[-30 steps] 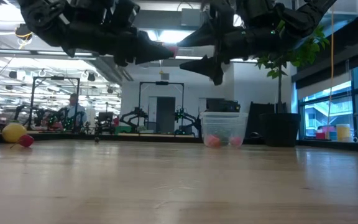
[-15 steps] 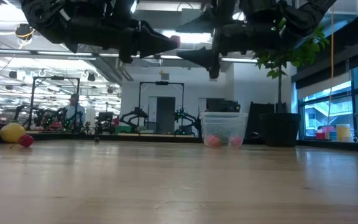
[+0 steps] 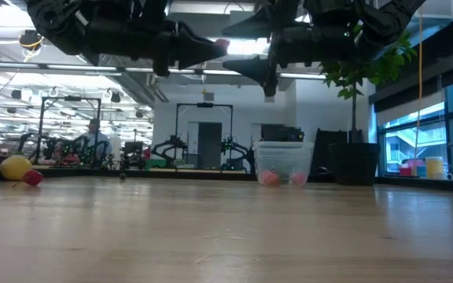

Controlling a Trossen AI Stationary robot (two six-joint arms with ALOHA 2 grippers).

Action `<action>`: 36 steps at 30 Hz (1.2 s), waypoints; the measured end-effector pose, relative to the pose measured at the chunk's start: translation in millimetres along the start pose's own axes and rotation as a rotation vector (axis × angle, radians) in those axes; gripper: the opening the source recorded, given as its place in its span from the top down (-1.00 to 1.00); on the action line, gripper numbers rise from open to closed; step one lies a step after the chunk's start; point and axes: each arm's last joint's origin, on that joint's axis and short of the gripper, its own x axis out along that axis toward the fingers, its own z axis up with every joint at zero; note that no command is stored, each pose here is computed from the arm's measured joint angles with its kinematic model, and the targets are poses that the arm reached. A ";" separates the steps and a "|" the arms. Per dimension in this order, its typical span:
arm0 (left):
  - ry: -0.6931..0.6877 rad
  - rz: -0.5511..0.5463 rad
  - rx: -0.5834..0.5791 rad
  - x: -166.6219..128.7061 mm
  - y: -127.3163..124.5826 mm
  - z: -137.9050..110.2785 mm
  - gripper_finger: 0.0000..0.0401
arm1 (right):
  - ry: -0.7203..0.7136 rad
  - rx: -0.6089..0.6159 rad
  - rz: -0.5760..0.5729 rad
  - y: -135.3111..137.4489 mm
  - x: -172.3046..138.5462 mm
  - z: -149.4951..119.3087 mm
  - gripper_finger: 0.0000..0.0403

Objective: Pick and placing Produce into tupperware
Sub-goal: Put the peach into the transparent bin

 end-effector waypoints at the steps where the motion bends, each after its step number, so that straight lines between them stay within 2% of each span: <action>1: -0.006 0.005 0.001 0.0 0.4 0.6 0.53 | -0.002 0.000 0.001 0.1 0.0 0.2 -0.41; 6: -0.011 0.008 0.000 0.0 0.8 1.1 0.53 | -0.012 -0.005 0.007 0.7 0.0 1.2 -0.34; 13: -0.009 0.006 0.001 5.7 -4.1 -5.2 0.53 | -0.025 -0.013 0.013 1.4 0.0 2.5 -0.06; 21: 0.015 -0.018 0.026 26.4 -8.7 -9.3 0.53 | 0.007 -0.006 -0.018 -1.7 -0.1 -0.8 0.19; 36: 0.047 0.056 0.031 29.1 -4.5 -7.3 0.53 | 0.004 -0.035 -0.022 -1.4 -0.3 0.1 0.21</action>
